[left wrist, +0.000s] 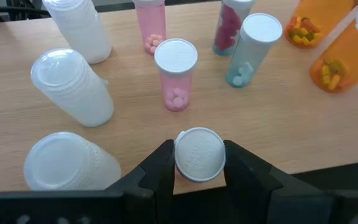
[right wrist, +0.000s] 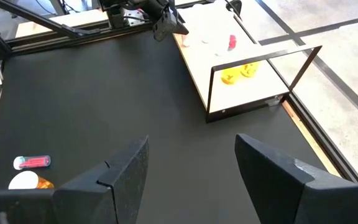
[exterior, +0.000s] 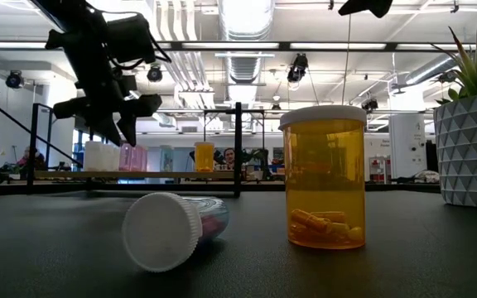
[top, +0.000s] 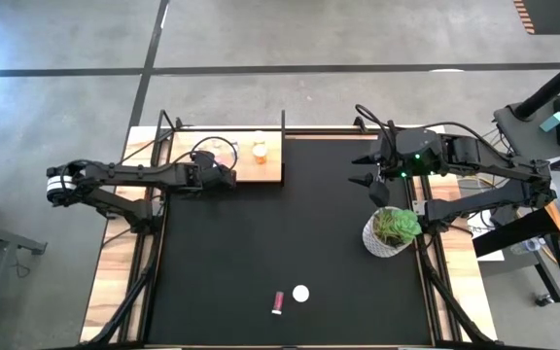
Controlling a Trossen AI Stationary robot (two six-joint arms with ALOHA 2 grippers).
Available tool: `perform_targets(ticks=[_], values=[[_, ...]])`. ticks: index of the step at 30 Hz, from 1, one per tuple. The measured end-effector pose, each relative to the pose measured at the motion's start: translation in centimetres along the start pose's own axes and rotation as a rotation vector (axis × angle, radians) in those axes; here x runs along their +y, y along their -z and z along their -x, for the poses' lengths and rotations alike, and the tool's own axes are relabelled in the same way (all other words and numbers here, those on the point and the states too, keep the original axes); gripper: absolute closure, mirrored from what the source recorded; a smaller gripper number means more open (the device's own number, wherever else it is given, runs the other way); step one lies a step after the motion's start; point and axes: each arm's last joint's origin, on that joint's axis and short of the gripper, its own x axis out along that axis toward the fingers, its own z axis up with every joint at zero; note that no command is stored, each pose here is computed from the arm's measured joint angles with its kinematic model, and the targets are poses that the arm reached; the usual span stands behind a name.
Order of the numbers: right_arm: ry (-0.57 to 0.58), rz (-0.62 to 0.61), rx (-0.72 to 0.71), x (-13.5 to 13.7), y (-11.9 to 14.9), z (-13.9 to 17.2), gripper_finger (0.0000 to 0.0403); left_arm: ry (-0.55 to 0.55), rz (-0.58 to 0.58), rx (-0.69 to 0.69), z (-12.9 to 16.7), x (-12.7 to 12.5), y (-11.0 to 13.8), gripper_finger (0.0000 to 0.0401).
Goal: Pick and place medicine bottles onto shelf by color
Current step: Put the pink pill bottle into the shelf, then put the orange capsule bottle into the shelf
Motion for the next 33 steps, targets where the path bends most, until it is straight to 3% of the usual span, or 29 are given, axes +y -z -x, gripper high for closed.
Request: perform_targets(ticks=[14,22,33], values=[[0.000,-0.001,0.000,0.00,0.00,0.00,0.0175,0.003,0.000,0.004,0.02,-0.01,0.00,0.0296],[0.000,-0.001,0.001,0.00,0.00,0.00,0.0176,-0.002,-0.007,0.018,-0.06,0.09,0.15,0.0263],[0.000,-0.026,0.005,0.00,0.05,0.00,0.0177,-0.010,0.001,-0.001,-0.07,0.15,-0.06,0.0259]])
